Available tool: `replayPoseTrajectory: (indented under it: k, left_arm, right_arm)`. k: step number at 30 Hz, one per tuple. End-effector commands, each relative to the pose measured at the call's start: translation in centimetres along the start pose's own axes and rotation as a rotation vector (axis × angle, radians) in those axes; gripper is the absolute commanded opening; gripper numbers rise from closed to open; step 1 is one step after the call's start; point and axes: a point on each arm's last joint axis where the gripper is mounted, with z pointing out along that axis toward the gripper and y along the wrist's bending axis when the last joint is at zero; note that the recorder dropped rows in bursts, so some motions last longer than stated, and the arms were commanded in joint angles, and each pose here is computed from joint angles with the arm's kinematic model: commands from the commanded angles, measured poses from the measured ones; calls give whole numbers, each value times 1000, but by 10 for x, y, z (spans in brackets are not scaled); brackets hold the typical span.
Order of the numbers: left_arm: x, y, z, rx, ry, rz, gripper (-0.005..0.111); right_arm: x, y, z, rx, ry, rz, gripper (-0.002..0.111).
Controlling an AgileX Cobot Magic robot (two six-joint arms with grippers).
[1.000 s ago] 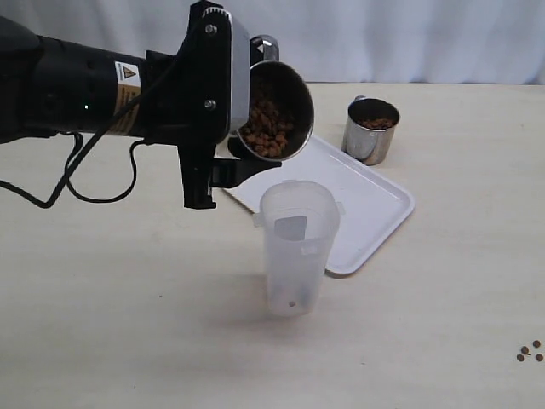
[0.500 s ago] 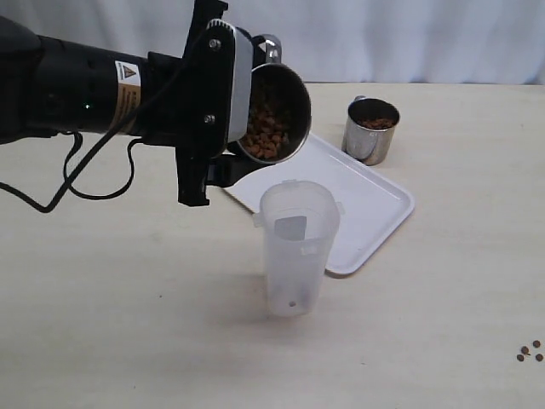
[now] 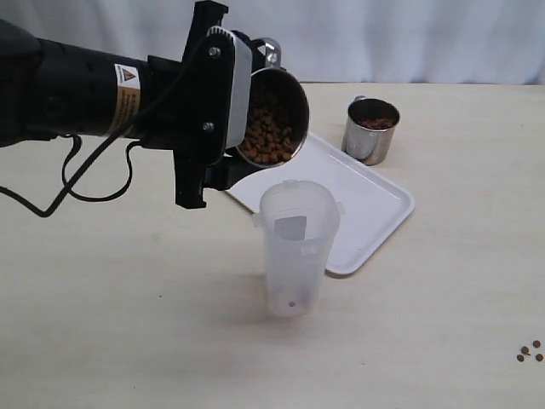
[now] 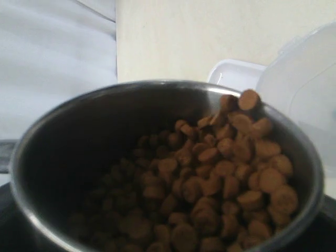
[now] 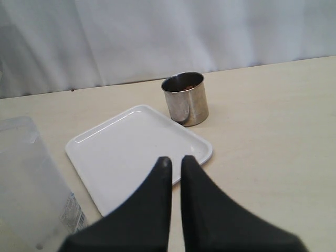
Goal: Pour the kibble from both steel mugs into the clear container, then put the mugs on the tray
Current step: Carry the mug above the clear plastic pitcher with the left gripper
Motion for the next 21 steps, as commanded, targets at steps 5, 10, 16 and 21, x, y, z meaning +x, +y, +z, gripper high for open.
replayPoseTrajectory:
  k: [5, 10, 16, 21]
  left_arm:
    - [-3, 0, -2, -11, -7, -27, 0]
    - [-2, -2, -1, -7, 1, -30, 0]
    - [5, -10, 9, 28, 16, -44, 0]
    - [7, -9, 9, 21, 35, -26, 0]
  right_arm:
    - [0, 0, 0, -1, -9, -5, 5]
    - [0, 0, 0, -1, -9, -5, 5]
    - [0, 0, 0, -1, -9, -5, 5]
    - [0, 0, 0, -1, -9, -5, 5]
